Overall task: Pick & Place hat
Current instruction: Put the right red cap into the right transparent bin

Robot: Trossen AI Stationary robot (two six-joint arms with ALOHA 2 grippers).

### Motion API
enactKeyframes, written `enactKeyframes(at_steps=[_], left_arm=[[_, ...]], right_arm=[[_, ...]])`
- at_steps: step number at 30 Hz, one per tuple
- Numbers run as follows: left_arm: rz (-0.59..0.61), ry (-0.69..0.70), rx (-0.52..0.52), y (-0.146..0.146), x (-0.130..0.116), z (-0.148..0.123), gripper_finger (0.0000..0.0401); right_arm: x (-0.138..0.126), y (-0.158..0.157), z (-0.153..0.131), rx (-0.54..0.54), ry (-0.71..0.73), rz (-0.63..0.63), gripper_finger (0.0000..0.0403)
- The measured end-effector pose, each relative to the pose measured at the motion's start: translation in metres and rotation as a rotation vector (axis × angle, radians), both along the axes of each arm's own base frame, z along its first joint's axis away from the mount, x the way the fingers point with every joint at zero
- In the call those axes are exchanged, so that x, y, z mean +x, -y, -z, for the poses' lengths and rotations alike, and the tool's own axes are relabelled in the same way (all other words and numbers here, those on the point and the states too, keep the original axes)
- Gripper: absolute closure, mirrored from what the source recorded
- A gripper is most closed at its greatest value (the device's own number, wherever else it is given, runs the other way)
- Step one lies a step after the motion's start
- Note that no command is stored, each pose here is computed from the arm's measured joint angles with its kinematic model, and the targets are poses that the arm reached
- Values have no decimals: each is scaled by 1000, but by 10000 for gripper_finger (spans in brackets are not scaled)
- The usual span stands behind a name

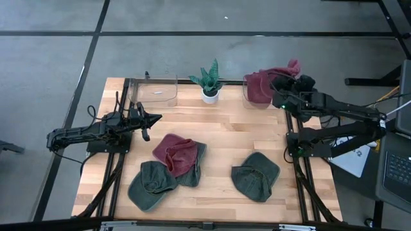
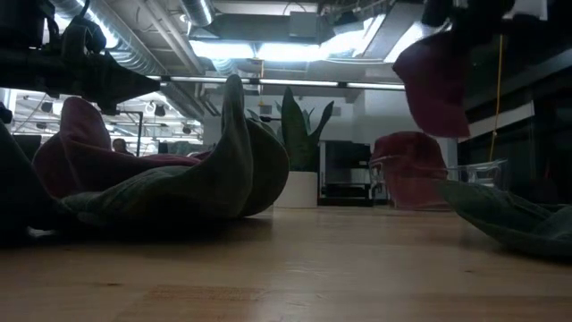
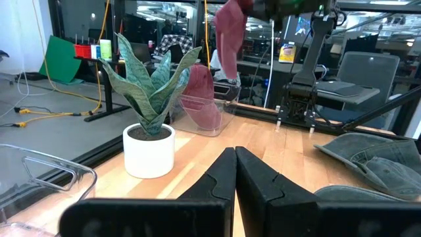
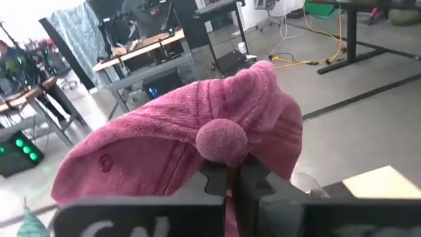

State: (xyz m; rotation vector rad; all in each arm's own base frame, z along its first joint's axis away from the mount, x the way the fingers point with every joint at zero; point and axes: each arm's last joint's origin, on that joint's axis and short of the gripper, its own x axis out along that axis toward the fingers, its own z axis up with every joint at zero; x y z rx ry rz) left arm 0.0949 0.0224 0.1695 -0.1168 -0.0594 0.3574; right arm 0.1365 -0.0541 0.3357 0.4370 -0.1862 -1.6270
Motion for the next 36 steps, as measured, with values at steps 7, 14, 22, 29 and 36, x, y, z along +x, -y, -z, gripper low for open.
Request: enactKeyframes(at_steps=[7, 14, 22, 29, 36], left_arm=[[0, 0, 0, 0, 0, 0, 397], [0, 0, 0, 0, 0, 0, 397], [0, 0, 0, 0, 0, 0, 397], [0, 0, 0, 0, 0, 0, 397], [0, 0, 0, 0, 0, 0, 397]], right_arm=[[1, 5, 39, -45, 64, 55, 399], [8, 7, 68, -44, 115, 37, 399], [12, 10, 97, -57, 154, 35, 399], [12, 11, 117, -41, 190, 19, 399], [13, 15, 129, -49, 226, 36, 399]])
